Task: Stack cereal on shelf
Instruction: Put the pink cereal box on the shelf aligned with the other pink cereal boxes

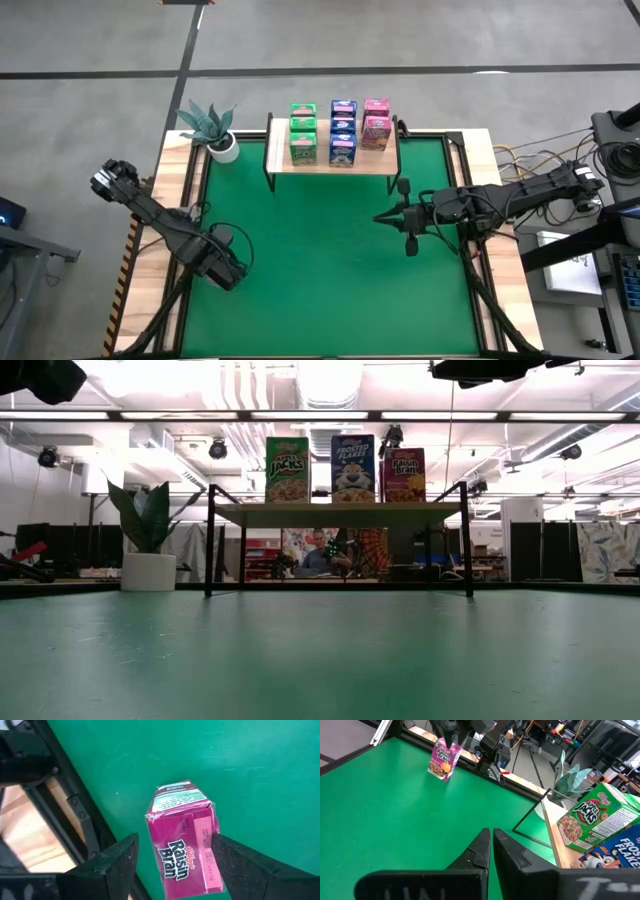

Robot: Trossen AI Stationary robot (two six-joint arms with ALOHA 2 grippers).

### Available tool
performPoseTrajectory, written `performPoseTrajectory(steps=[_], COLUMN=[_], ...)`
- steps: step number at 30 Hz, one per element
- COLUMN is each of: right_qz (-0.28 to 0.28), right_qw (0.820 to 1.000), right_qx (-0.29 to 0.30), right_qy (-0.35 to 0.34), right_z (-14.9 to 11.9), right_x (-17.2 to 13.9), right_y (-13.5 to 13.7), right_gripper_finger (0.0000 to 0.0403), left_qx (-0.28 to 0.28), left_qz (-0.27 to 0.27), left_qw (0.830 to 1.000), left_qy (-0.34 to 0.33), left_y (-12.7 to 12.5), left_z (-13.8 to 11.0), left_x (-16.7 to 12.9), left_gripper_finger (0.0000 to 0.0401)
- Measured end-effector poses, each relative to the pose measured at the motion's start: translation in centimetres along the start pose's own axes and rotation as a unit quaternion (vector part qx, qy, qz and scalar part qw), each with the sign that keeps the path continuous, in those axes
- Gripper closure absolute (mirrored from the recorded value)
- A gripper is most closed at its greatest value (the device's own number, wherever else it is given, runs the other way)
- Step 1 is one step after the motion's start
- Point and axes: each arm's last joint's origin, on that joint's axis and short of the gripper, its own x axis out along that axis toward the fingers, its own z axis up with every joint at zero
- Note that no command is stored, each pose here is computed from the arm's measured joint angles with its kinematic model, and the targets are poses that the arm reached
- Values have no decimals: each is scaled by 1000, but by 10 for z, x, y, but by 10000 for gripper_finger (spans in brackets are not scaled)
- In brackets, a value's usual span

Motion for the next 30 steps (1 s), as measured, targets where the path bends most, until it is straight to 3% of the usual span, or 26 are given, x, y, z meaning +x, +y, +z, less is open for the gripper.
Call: performPoseTrajectory(steps=[21, 30], right_qz=[-1, 2], right_qw=[1000, 1000], right_qx=[4, 3], right_qy=[1, 7], right_z=[0, -1], right_x=[0, 0], right_y=[0, 1], right_gripper_finger=[394, 394], left_qx=[18, 10], left_qz=[-24, -11], left_qw=[1000, 1000], left_qy=[-1, -4], left_y=[-2, -2], left_z=[-1, 0], left_x=[-16, -11], left_gripper_finger=[169, 169])
